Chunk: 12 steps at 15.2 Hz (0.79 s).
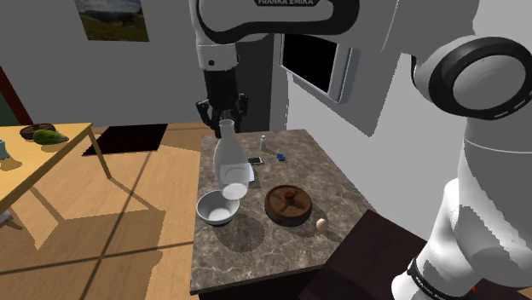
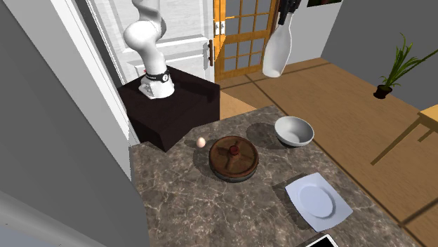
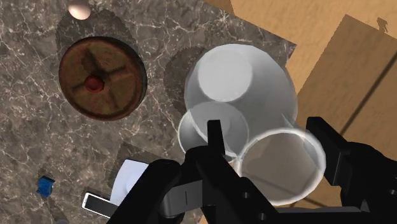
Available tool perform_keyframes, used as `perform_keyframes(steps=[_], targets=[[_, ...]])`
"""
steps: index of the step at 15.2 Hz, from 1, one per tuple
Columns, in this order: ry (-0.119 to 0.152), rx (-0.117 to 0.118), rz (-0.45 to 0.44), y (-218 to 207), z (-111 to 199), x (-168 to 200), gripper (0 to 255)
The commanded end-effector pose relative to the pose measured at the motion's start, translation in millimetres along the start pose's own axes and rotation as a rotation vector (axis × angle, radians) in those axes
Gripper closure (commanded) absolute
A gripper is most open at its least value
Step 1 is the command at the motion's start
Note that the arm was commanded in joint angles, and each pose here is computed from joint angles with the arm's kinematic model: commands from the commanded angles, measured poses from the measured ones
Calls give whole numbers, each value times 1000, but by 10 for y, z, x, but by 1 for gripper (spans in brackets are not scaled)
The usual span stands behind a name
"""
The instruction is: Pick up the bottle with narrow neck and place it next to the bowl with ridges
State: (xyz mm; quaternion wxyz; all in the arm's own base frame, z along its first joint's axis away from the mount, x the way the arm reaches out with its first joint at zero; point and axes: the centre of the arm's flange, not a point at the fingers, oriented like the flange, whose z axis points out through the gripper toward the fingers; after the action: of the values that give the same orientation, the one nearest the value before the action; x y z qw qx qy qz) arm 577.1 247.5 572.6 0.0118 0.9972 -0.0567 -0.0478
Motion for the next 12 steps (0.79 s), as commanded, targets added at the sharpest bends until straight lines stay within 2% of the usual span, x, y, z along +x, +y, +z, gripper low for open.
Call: perform_keyframes(steps=[1,9,12], targets=[[1,0,1,-286,16,-63,255],[1,0,1,-1387,-5,-205,255],[1,0,1,-1392,152,-190,255]])
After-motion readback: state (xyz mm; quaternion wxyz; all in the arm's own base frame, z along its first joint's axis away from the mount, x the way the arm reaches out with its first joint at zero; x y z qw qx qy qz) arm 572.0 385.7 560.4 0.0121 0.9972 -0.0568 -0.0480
